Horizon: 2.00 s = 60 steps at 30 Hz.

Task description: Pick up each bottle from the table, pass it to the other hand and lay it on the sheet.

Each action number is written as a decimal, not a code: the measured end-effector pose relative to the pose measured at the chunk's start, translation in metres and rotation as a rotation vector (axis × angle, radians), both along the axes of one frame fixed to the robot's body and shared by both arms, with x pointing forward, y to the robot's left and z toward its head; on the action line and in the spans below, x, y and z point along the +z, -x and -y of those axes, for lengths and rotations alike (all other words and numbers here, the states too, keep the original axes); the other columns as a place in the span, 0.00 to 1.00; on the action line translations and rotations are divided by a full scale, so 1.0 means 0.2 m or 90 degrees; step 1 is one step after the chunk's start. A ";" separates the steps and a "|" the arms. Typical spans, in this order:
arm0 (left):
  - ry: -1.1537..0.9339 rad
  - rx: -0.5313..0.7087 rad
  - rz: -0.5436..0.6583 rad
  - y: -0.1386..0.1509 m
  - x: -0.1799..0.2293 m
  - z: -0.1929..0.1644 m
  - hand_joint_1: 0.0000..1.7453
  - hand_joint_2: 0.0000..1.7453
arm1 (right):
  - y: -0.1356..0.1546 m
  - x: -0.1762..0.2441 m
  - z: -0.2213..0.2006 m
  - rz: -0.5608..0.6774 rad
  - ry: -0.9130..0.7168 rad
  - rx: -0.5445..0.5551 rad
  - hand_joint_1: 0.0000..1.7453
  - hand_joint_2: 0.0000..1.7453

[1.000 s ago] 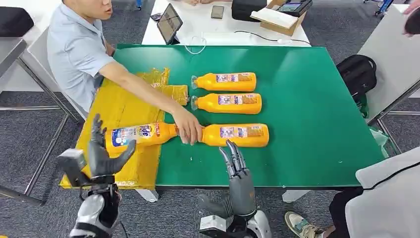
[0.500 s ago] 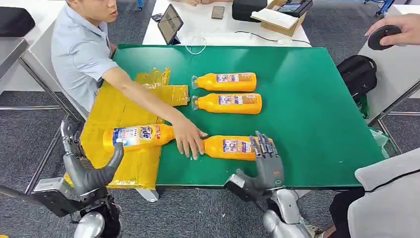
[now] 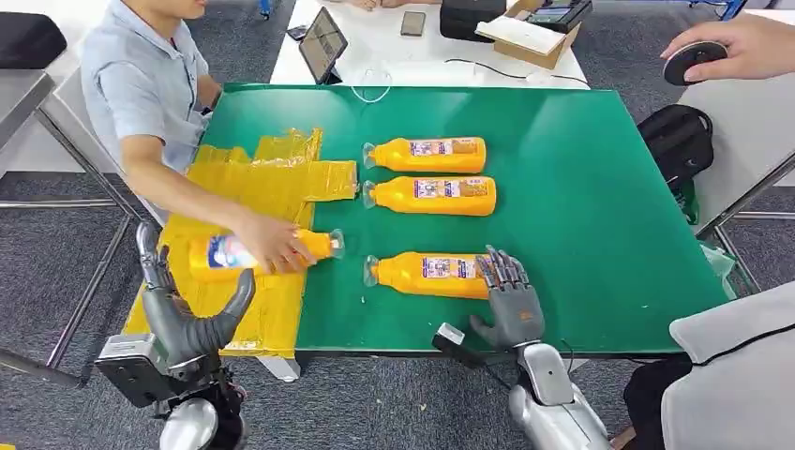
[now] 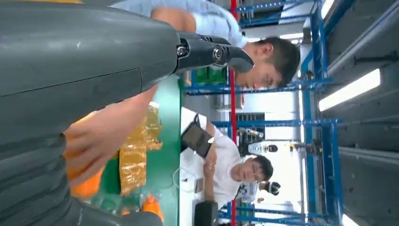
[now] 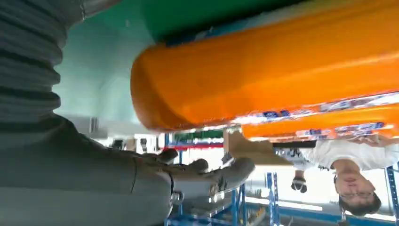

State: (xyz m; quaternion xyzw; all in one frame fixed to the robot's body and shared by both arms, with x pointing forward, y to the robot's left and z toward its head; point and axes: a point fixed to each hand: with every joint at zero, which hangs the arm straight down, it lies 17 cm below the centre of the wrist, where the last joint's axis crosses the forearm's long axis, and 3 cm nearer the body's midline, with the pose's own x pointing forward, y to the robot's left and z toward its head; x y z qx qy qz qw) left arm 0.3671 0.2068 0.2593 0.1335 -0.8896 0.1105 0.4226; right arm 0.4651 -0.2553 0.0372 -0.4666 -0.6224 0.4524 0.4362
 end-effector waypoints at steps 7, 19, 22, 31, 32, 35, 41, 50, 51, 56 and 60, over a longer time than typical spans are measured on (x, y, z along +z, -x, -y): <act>-0.012 -0.029 -0.006 -0.02 -0.01 0.08 0.00 1.00 | -0.06 0.03 0.01 0.007 0.037 -0.001 0.00 1.00; -0.017 -0.069 -0.024 -0.04 -0.04 0.18 0.00 1.00 | -0.15 -0.01 -0.02 -0.030 0.016 -0.018 0.00 1.00; -0.022 -0.084 -0.030 -0.05 -0.04 0.20 0.00 1.00 | -0.18 -0.07 0.01 -0.077 0.002 -0.034 0.00 1.00; -0.045 -0.126 -0.073 -0.15 -0.12 0.30 0.00 1.00 | -0.29 -0.28 0.08 -0.321 0.009 -0.138 0.91 1.00; -0.053 -0.125 -0.072 -0.16 -0.12 0.31 0.00 1.00 | -0.28 -0.29 0.09 -0.340 0.015 -0.151 0.91 1.00; -0.063 -0.124 -0.078 -0.17 -0.14 0.32 0.00 1.00 | -0.29 -0.30 0.10 -0.354 0.043 -0.166 0.89 1.00; -0.079 -0.127 -0.087 -0.18 -0.16 0.33 0.00 1.00 | -0.29 -0.30 0.10 -0.355 0.065 -0.166 0.99 1.00; -0.085 -0.135 -0.089 -0.18 -0.18 0.35 0.00 1.00 | -0.31 -0.19 -0.07 -0.239 -0.016 -0.022 1.00 1.00; -0.085 -0.135 -0.087 -0.18 -0.18 0.35 0.00 1.00 | -0.29 -0.18 -0.08 -0.219 -0.021 -0.012 1.00 1.00; -0.088 -0.135 -0.084 -0.18 -0.18 0.35 0.00 1.00 | -0.27 -0.18 -0.10 -0.201 -0.026 -0.002 1.00 1.00; -0.090 -0.135 -0.081 -0.18 -0.17 0.35 0.00 1.00 | -0.26 -0.17 -0.11 -0.193 -0.030 0.004 1.00 1.00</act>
